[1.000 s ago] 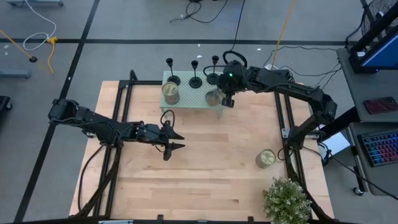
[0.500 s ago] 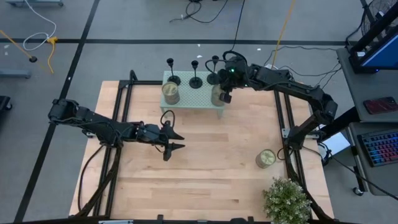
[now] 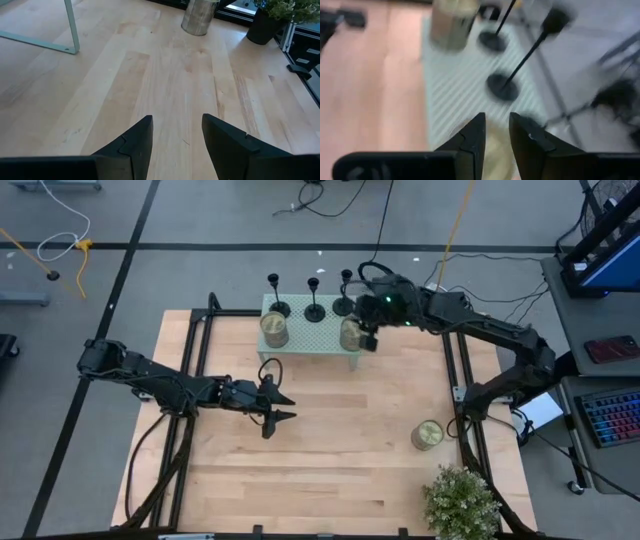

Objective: Pick & Place candle stick holders
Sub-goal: Put the scented candle on the shelf

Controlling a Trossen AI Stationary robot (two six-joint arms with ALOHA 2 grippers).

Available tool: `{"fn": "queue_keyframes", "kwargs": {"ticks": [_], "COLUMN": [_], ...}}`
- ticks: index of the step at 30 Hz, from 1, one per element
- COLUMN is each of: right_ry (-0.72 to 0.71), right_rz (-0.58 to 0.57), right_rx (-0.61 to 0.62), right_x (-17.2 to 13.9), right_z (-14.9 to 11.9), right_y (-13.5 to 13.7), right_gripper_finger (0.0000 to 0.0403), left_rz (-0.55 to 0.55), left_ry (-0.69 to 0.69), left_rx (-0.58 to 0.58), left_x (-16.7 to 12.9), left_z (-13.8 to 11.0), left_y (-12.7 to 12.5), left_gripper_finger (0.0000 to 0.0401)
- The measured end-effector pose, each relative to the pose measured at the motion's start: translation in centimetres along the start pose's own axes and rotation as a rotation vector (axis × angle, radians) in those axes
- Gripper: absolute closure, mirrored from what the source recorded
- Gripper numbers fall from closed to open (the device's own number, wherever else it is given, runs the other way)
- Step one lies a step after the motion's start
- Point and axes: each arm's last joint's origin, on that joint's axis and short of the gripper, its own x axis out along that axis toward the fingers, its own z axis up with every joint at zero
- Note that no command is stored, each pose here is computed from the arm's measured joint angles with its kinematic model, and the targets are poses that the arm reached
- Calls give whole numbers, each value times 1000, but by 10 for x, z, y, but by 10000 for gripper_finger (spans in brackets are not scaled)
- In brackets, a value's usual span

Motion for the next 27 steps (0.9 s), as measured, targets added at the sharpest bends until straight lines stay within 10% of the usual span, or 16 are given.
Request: {"fn": "queue_keyframes", "kwargs": {"ticks": [10, 27], "right_ry": [317, 160], "right_rz": [-84, -129], "right_rx": [139, 19], "right_x": [-17, 36], "right_z": [-38, -81], "right_y": [31, 48], "right_gripper_finger": [321, 279], "left_rz": [0, -1], "left_ry": [-1, -3], "left_rx": [6, 6], "left_x": [0, 0], "left_z": [0, 0], "left_y": [0, 0], "left_gripper_finger": [226, 226]}}
